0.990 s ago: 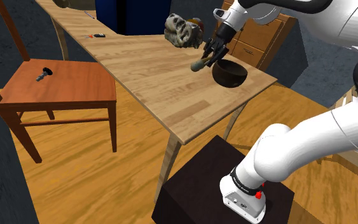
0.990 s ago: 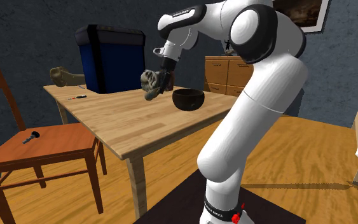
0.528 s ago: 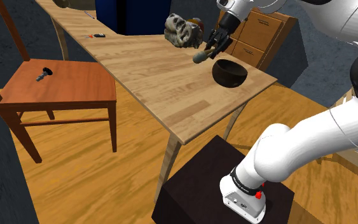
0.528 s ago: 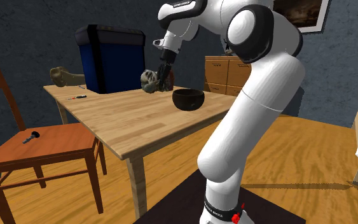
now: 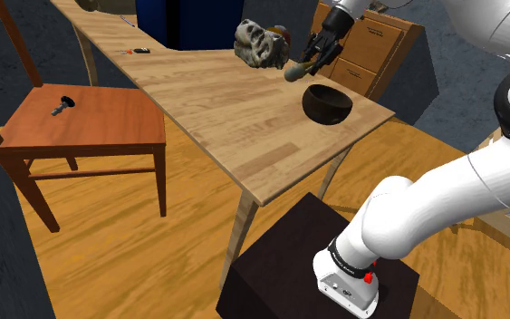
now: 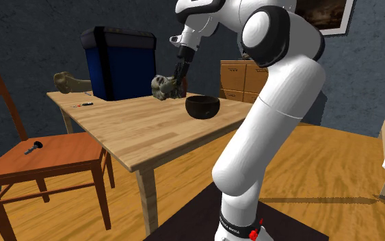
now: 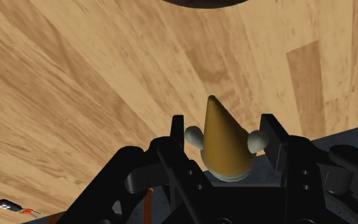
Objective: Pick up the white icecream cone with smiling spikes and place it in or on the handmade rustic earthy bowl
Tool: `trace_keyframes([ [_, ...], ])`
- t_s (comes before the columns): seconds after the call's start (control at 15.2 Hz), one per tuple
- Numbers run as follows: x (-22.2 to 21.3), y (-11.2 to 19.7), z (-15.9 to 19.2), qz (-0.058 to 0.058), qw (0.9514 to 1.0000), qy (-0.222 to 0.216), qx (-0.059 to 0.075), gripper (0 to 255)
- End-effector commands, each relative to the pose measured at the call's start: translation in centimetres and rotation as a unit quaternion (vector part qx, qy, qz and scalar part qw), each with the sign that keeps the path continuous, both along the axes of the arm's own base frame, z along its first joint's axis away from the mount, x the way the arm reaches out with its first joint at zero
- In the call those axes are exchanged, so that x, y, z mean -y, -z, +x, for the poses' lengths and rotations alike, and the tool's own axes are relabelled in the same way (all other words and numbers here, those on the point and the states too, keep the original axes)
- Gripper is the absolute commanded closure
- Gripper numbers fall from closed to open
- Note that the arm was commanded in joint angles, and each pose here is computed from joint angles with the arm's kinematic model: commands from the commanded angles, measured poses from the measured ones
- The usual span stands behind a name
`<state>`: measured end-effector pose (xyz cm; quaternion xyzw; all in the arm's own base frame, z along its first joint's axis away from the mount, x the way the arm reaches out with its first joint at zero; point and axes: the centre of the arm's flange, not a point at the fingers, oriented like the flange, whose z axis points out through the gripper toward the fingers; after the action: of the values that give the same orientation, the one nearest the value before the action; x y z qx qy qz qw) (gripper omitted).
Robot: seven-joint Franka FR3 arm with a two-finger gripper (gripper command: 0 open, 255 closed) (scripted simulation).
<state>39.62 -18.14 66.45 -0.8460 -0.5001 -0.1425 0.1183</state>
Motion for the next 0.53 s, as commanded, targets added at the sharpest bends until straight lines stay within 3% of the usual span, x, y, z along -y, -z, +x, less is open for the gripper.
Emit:
trace_keyframes([
  [0.0, 2.3, 0.0, -1.3, 0.000, 1.0000, 0.000, 0.000, 255],
  [0.46, 10.6, 0.1, -5.4, 0.000, 1.0000, 0.000, 0.000, 255],
])
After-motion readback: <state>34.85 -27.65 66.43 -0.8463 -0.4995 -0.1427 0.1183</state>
